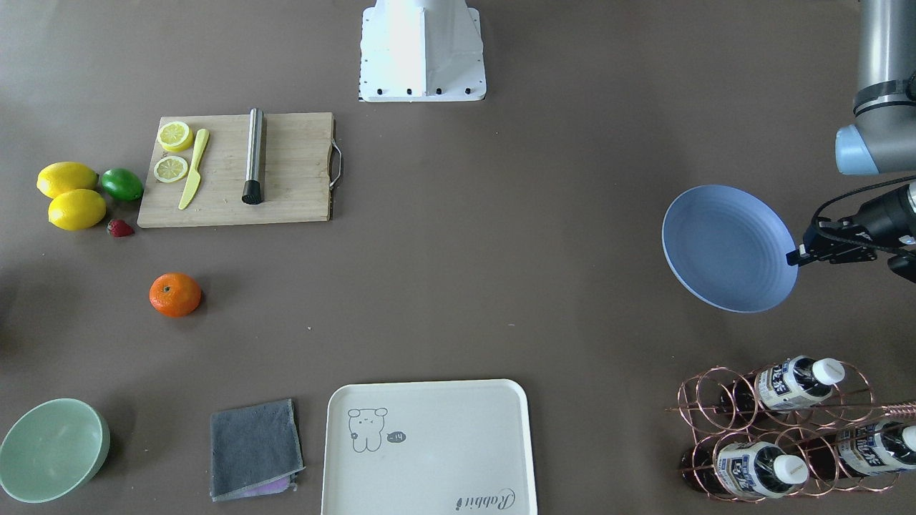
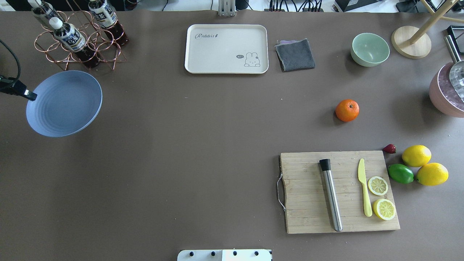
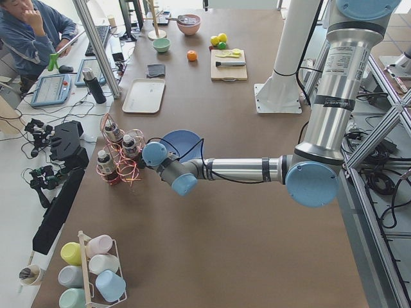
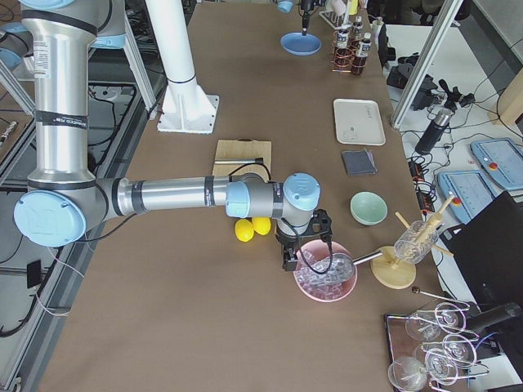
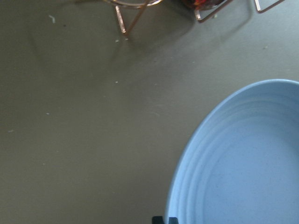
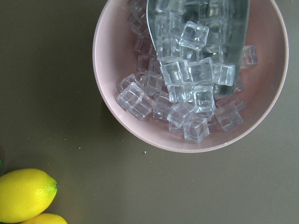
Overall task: Pick orange to plate
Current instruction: 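Drag the blue plate with the left gripper toward the table center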
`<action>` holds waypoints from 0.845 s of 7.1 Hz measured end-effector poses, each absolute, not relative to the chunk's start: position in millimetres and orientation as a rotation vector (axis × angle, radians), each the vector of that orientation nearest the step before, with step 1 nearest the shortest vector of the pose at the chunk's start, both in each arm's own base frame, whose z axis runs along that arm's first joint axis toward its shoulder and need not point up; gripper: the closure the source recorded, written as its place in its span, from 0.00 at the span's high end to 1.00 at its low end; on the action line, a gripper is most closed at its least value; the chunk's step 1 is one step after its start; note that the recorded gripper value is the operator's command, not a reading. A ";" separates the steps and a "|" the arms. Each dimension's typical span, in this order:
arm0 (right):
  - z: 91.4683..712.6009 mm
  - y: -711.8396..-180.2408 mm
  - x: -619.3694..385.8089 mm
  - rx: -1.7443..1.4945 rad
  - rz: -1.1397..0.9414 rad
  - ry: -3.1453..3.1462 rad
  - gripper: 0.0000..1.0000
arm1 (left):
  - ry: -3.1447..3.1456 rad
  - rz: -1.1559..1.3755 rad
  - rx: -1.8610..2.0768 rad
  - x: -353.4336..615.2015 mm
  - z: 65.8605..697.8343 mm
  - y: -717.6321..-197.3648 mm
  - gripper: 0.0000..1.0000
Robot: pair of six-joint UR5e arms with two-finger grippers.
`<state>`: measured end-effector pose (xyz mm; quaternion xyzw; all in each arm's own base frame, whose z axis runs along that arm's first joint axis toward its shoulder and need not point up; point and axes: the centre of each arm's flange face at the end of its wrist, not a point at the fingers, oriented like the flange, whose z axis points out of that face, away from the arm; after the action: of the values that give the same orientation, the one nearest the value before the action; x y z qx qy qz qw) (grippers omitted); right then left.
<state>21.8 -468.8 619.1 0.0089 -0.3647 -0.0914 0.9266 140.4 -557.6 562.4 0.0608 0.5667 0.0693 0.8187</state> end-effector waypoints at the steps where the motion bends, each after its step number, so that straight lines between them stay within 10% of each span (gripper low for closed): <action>1: 615.9 -470.1 21.7 0.025 -0.190 -0.748 1.00 | 1.241 0.091 0.120 144.9 519.6 -550.2 0.00; 6: 612.1 -474.9 21.0 0.030 -0.191 -0.751 1.00 | 1.203 -0.037 0.129 398.6 345.7 -475.4 0.00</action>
<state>21.0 -474.9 612.1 0.0148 -0.3660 -0.0929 0.9259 398.6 -475.4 345.7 0.0604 0.5653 -0.0174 0.8225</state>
